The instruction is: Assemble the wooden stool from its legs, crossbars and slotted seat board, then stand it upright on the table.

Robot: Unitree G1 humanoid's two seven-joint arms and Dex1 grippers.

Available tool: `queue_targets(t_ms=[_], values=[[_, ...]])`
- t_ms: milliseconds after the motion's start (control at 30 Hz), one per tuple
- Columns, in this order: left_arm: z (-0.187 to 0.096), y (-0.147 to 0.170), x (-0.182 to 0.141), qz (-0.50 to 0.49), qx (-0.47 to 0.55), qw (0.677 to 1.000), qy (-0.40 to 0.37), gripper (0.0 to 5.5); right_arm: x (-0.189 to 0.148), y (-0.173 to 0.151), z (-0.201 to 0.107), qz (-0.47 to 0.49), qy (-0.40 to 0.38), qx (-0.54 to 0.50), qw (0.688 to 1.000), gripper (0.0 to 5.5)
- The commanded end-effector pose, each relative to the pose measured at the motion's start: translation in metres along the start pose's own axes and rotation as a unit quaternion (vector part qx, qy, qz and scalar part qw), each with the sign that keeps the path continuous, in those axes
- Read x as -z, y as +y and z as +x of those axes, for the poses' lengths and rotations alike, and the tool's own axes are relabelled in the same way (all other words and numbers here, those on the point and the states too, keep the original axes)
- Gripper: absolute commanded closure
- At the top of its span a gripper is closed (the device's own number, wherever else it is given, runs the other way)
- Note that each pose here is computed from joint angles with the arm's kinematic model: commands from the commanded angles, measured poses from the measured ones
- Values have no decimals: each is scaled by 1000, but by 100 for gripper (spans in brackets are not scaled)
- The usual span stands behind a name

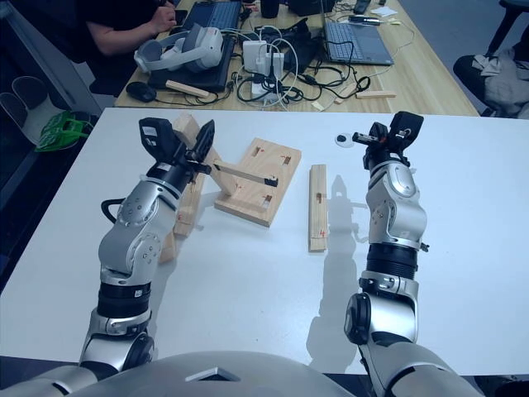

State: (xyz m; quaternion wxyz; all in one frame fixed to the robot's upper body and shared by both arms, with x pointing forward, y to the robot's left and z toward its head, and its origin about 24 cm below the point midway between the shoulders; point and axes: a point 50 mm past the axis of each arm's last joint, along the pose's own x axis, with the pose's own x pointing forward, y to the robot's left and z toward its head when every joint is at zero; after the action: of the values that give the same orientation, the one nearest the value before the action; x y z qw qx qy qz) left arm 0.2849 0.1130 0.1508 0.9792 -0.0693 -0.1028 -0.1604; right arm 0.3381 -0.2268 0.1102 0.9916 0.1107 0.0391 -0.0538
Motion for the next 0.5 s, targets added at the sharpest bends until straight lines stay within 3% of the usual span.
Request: queue_targets(t_ms=[33,167,267,367,433,500], values=[[1,-14,-16,39,34,998,-45,270,-3,2,2,5,6,-11,1000,550],[4,-16,-25,70,40,996,-50,209,-2,2,2,7,8,-13,1000,550],[2,16,-56,102,-37,990,-95,190,-3,0,1,9,7,-9,1000,550],[-12,73,-92,155,-161,967,-123,190,-3,-5,-3,12,4,-1,1000,550],[-29,113,-85,152,-254,953,-62,173,-4,-7,-4,14,3,2,1000,550],[-51,146,-40,100,-330,935,84,145,-4,-7,-5,17,2,6,1000,550]])
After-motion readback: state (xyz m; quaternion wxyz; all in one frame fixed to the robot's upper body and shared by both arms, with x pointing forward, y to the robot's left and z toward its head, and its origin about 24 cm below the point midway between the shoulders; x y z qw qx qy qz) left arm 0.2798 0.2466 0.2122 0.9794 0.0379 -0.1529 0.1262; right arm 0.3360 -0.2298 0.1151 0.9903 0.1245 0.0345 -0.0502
